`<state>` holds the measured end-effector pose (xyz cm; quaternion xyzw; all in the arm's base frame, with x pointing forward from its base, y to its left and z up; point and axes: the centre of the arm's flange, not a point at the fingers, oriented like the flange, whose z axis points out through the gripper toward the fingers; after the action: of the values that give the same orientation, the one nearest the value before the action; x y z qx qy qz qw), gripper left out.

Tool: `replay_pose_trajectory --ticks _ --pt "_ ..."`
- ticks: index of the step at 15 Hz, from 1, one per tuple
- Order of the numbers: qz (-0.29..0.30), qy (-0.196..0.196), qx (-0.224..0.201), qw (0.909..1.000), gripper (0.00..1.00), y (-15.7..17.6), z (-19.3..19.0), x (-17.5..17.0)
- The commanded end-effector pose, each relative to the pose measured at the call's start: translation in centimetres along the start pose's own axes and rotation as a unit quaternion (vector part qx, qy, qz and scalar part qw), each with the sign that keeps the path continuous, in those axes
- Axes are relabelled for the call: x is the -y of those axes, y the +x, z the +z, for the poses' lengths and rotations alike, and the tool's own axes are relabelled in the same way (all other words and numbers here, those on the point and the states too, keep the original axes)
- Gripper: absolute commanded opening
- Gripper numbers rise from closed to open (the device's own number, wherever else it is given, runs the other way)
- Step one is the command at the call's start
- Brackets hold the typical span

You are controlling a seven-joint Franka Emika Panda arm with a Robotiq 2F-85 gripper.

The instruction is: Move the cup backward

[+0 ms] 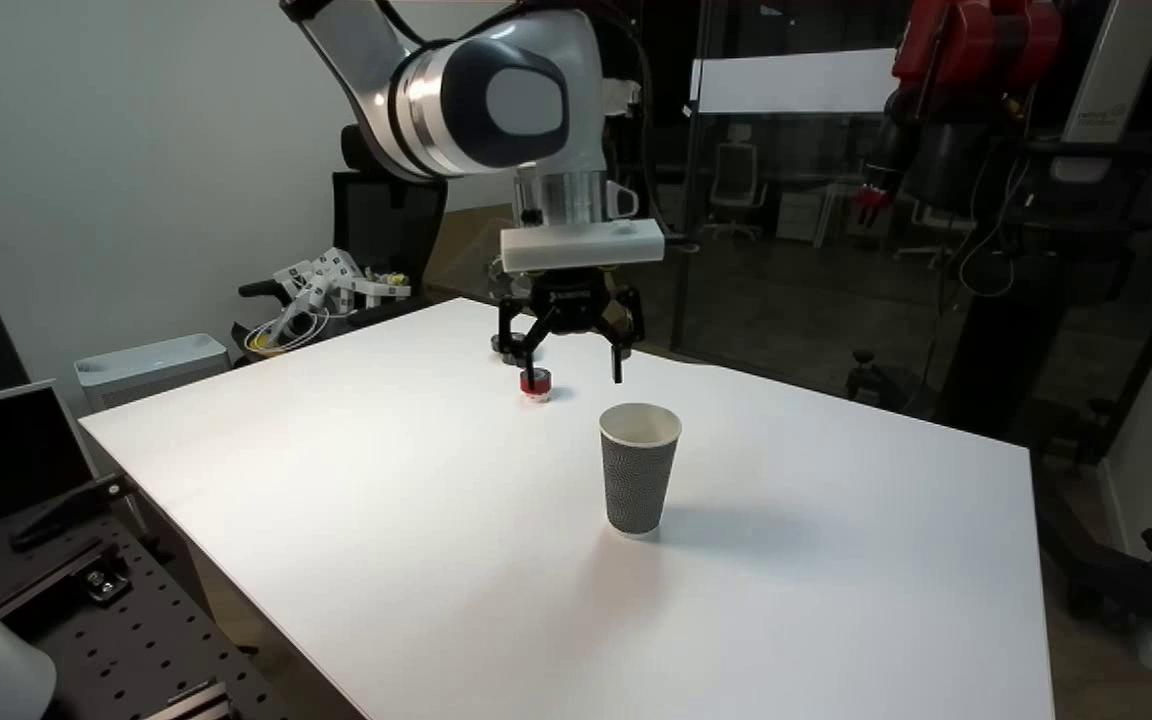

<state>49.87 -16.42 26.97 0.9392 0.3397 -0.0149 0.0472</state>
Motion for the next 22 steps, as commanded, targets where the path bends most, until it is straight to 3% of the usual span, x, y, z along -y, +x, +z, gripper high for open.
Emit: replay_pose_trajectory --ticks 1,9,20,21,22 --pt "-0.009 0.010 -0.008 0.9999 1.00 -1.1 0.7 -2.9" --pt "0.036 0.019 0.000 0.9992 1.00 -4.4 2.5 -5.3" --pt "0.029 0.036 0.029 0.9985 1.00 -2.6 5.6 -5.3" --pt "0.034 0.034 0.032 0.9983 0.75 -2.4 5.8 -5.4" --pt "0.037 0.032 0.033 0.9983 0.75 -2.3 6.0 -5.5"
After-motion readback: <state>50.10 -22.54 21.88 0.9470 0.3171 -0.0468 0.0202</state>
